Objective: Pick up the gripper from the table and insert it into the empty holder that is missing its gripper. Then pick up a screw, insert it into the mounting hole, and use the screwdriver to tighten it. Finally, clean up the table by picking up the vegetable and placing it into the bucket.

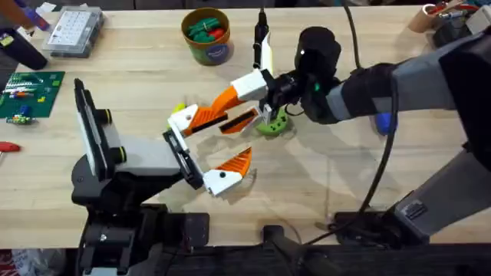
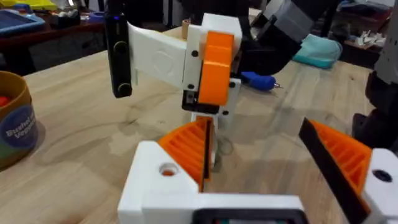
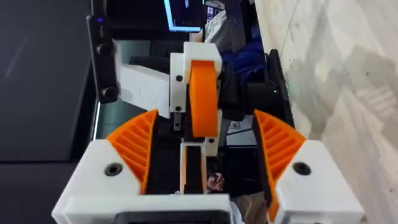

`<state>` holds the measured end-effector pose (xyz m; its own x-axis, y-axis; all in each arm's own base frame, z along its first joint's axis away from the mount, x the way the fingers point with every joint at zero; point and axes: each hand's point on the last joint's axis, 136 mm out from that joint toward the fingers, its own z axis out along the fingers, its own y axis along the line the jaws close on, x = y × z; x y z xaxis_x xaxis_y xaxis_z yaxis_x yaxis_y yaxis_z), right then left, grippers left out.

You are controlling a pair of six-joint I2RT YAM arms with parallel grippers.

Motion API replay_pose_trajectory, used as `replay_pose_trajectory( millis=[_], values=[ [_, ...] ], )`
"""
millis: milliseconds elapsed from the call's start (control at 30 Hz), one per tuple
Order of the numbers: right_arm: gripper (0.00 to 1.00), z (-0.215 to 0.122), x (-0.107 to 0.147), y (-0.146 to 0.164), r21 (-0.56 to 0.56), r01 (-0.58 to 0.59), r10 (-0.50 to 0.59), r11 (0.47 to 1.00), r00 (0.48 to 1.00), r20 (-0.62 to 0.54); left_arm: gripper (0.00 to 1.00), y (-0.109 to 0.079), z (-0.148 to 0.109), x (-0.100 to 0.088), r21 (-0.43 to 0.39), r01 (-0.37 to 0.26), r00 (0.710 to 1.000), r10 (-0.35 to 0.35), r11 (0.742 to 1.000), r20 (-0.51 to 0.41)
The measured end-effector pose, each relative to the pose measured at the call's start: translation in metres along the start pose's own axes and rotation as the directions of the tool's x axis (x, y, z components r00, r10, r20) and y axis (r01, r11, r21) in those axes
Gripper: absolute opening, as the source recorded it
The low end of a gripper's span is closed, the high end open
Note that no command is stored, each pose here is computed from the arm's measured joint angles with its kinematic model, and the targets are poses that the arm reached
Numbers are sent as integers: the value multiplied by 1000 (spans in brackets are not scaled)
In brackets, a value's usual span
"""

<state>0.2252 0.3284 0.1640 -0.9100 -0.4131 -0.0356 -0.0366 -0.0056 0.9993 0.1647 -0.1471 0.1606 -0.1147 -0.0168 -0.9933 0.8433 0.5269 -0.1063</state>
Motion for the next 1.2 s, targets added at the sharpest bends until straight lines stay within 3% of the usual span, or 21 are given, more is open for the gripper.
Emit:
replay_pose_trajectory(
  millis=[133,467,567,633,1200],
  values=[
    [784,0,0,0,0,3,-3,1000,1000,-1,986,0,0,0,0,0,1000,0,1000,0],
    [489,0,-1,0,0,1,-1,1000,1000,6,986,0,0,0,0,0,1000,0,1000,0],
    [110,0,-2,0,1,-10,10,1000,1000,11,986,0,0,0,0,0,1000,0,1000,0],
    [9,1,-2,1,0,-13,13,1000,1000,10,986,0,0,0,0,3,1000,-3,1000,0],
    [8,4,-8,0,5,-13,13,1000,999,50,986,2,0,0,-9,4,1000,-4,1000,0]
  ],
)
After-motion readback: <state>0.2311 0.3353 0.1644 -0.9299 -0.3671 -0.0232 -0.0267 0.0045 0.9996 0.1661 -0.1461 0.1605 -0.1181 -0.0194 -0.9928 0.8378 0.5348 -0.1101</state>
